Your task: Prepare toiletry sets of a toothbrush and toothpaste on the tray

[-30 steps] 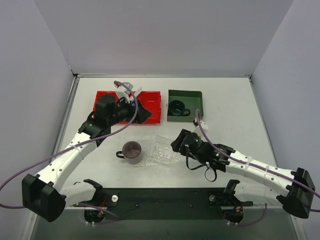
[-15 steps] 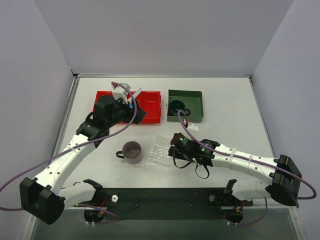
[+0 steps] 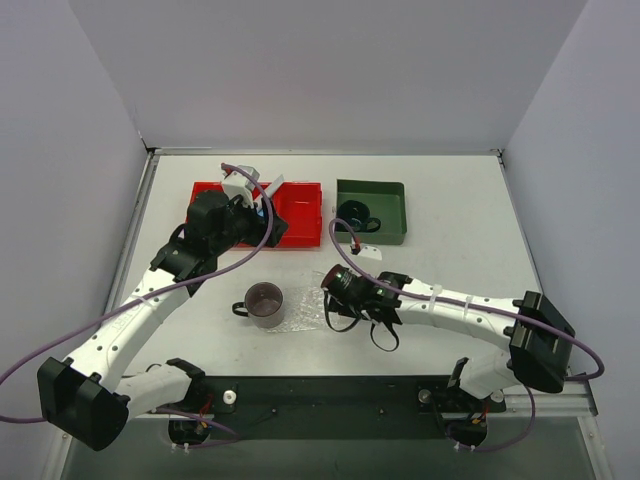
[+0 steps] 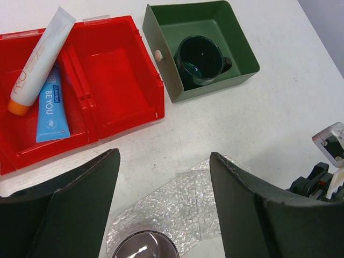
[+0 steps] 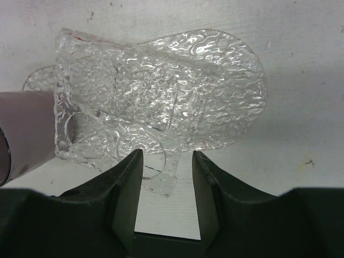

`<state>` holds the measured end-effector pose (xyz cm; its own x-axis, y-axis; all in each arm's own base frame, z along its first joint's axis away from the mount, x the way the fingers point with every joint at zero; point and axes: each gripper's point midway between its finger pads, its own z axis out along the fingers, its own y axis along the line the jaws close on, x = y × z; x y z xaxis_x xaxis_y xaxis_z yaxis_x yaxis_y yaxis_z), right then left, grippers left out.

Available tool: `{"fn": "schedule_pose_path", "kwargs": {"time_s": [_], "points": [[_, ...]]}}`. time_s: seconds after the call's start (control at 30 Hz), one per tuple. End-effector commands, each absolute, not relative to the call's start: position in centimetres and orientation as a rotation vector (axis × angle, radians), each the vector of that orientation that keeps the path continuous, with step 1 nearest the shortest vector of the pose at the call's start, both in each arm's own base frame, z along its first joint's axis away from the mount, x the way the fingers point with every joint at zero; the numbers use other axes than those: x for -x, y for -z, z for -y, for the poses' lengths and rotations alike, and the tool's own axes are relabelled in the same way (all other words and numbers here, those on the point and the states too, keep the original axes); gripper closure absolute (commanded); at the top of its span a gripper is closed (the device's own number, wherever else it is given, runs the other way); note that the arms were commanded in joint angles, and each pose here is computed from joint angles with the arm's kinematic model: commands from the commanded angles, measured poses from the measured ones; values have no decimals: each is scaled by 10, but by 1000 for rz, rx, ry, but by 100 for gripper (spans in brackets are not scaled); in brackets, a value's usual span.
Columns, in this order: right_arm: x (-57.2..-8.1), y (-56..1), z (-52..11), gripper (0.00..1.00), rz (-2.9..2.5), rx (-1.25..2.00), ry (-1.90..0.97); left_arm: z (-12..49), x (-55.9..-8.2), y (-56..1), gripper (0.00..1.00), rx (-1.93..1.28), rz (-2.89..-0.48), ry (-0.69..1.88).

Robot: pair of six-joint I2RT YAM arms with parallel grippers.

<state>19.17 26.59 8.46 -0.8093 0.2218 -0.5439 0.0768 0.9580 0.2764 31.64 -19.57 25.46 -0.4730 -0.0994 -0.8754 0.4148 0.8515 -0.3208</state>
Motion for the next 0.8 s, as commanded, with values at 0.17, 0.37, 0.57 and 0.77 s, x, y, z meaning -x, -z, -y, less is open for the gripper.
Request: {"fn": "schedule_pose_path", "kwargs": {"time_s": [0.17, 0.37, 0.57, 0.77], "points": [[-201, -90, -261, 70, -2470, -208, -222, 194, -321, -281, 22, -233, -1909, 613], [-200, -87, -260, 82, -2479, -205, -212, 195, -322, -279, 22, -232, -1914, 615], [-200, -84, -257, 82, -2488, -204, -196, 196, -321, -278, 22, -235, -1916, 621], [-200, -80, -255, 80, -2494, -206, -176, 196, -321, -278, 22, -236, -1914, 623]]}}
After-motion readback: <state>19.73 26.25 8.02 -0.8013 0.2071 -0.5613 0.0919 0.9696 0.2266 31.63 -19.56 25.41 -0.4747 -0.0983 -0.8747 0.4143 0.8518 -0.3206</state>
